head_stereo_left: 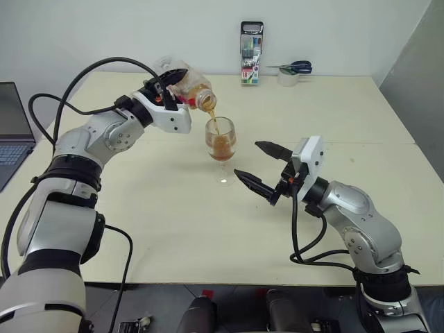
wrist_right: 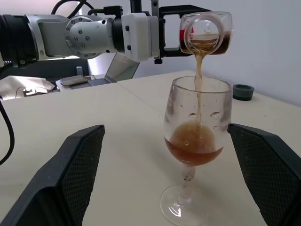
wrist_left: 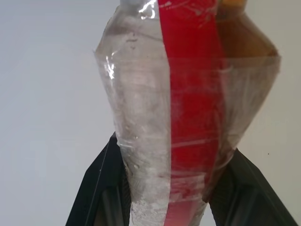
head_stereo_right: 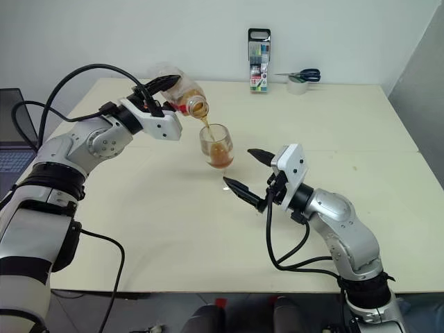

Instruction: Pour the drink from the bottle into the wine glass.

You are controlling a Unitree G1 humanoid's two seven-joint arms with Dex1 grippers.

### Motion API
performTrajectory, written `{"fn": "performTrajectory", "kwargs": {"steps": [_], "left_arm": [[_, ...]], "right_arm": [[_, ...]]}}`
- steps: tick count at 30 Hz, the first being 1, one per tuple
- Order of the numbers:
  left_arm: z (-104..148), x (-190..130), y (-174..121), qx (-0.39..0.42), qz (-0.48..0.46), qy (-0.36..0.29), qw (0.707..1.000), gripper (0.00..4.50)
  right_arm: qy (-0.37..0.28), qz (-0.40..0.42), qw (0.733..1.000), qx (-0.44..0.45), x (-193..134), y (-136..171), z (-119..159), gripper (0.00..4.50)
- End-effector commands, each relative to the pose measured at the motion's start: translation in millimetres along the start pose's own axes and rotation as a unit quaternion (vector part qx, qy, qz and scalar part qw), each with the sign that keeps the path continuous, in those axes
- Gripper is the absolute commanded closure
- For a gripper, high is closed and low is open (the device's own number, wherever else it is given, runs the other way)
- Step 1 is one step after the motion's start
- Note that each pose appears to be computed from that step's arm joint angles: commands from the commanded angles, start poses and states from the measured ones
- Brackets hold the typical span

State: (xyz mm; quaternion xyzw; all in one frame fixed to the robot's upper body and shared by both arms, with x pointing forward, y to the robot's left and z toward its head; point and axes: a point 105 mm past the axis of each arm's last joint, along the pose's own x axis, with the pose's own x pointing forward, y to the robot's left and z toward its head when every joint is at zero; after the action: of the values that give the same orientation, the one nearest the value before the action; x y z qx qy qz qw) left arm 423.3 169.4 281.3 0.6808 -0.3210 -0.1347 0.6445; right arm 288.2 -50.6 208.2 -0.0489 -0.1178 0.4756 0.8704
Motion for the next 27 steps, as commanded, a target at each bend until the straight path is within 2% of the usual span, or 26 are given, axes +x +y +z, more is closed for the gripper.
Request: {"fn": "performTrajectory", "kwargs": {"steps": [1, 10, 19, 27], "left_arm": [[-3, 2, 25, 0.018, 0.034, 0.000, 0.999, 2.81], [-3, 3, 26, 0.021, 0.034, -0.002, 0.999, 2.81], [-1, 5, 28, 0.025, 0.033, -0.005, 0.999, 2.81], [0, 7, 29, 0.030, 0.034, -0.008, 0.999, 2.81]], "right_arm": [[-0.020, 0.002, 1.000, -0.010, 0, 2, 9, 0.00], [-0.020, 0.004, 1.000, -0.013, -5, -6, 12, 0.00], [0.010, 0.028, 0.999, -0.031, -17, -22, 14, 0.00], [0.011, 0.041, 0.999, -0.025, -15, -17, 15, 0.00]]}}
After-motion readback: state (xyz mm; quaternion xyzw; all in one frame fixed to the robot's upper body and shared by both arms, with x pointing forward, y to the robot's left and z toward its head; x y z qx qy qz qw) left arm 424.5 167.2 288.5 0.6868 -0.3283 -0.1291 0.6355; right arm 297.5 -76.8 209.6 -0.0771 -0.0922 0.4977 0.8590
